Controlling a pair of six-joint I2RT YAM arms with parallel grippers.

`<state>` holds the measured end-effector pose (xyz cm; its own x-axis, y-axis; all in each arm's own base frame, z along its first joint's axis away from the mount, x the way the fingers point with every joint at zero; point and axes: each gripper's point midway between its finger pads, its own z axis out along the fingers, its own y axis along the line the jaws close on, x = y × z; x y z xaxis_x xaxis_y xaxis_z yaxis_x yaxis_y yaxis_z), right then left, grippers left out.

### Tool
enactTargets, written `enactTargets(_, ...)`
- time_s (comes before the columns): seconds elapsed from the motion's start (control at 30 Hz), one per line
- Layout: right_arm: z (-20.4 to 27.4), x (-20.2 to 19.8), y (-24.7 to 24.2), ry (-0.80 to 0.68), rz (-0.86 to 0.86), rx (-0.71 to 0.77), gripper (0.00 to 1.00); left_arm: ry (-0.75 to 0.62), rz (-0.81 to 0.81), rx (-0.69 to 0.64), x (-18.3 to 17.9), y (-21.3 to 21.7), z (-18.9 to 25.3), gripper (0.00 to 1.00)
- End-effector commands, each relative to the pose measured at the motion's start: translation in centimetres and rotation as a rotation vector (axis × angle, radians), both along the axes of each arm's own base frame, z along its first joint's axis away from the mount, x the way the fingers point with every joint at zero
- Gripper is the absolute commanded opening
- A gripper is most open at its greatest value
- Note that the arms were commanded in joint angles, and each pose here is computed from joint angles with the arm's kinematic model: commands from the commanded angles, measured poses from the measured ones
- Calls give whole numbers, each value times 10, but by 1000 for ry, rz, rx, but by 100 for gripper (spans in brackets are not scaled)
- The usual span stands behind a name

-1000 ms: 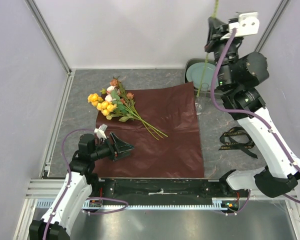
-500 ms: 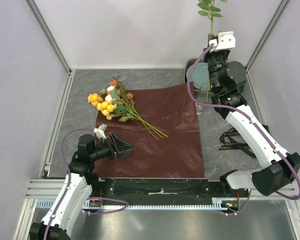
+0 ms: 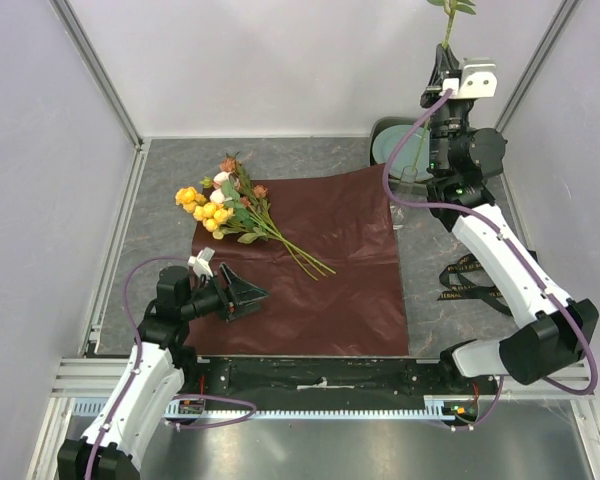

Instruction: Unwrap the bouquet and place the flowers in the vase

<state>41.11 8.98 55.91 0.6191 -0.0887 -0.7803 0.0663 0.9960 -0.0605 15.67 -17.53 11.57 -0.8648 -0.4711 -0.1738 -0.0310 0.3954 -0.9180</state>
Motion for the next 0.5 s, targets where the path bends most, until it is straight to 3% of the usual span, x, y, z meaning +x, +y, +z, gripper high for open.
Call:
enactTargets(0.0,13,-1,-2,-75,15,11,0,-50,-19,3,1,-1,16,78)
enactTargets(0.47,-12,20,-9,-61,15,-2,0,-35,-10,18,4,0,17,78)
